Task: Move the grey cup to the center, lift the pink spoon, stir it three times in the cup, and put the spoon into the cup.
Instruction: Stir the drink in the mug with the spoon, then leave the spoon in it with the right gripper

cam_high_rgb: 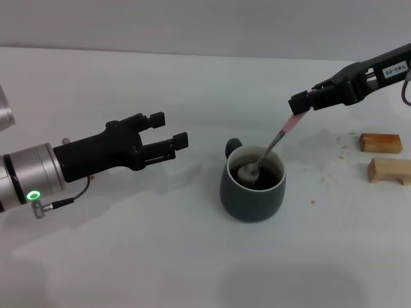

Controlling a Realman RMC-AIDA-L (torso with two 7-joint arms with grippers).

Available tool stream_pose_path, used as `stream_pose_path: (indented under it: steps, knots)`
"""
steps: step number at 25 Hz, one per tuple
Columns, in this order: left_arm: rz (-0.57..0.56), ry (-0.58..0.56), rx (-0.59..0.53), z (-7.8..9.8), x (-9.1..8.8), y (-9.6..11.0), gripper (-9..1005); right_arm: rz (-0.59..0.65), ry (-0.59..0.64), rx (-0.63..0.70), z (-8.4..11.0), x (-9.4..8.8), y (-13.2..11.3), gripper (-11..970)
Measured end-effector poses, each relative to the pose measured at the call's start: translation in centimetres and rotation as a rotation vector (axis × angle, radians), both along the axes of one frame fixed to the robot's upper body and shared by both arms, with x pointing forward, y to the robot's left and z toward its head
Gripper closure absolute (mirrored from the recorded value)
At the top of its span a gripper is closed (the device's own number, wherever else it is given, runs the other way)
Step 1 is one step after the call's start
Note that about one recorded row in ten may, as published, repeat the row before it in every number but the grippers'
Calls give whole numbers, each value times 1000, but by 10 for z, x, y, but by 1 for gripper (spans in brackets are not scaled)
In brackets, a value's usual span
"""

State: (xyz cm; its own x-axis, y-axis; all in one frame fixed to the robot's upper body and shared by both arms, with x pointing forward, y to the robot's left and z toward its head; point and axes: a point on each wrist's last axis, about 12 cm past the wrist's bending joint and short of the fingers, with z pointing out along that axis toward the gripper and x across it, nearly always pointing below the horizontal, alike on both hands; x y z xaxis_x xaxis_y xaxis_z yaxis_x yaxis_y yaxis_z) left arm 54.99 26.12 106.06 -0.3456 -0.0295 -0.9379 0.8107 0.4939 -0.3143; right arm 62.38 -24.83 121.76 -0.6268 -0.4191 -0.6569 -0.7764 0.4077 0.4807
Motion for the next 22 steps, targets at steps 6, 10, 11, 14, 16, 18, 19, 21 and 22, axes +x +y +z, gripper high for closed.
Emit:
stream_pose_path:
  steps: [6, 10, 11, 14, 16, 18, 19, 21, 22]
  knots:
    - [14, -7, 6, 2, 3, 4, 169, -15, -8, -11, 1, 2, -1, 857]
    - [19, -8, 10, 2, 4, 5, 169, -23, -9, -16, 0, 3, -2, 858]
    - [21, -8, 11, 2, 4, 5, 169, -24, -8, -20, -1, 3, -2, 858]
    - [26, -7, 15, 2, 5, 5, 169, -23, -2, -33, -5, 3, 1, 858]
    - [26, -7, 16, 2, 5, 5, 169, -21, 1, -41, -7, 3, 4, 858]
    - [28, -7, 17, 2, 6, 5, 169, -17, 10, -47, -10, 4, 6, 857]
    - [32, -8, 18, 2, 6, 5, 169, -17, 15, -53, -12, 4, 7, 857]
    - [36, -9, 17, 3, 7, 6, 169, -17, 23, -65, -15, 5, 9, 857]
    - [38, -10, 18, 3, 7, 6, 169, -18, 26, -70, -16, 5, 9, 858]
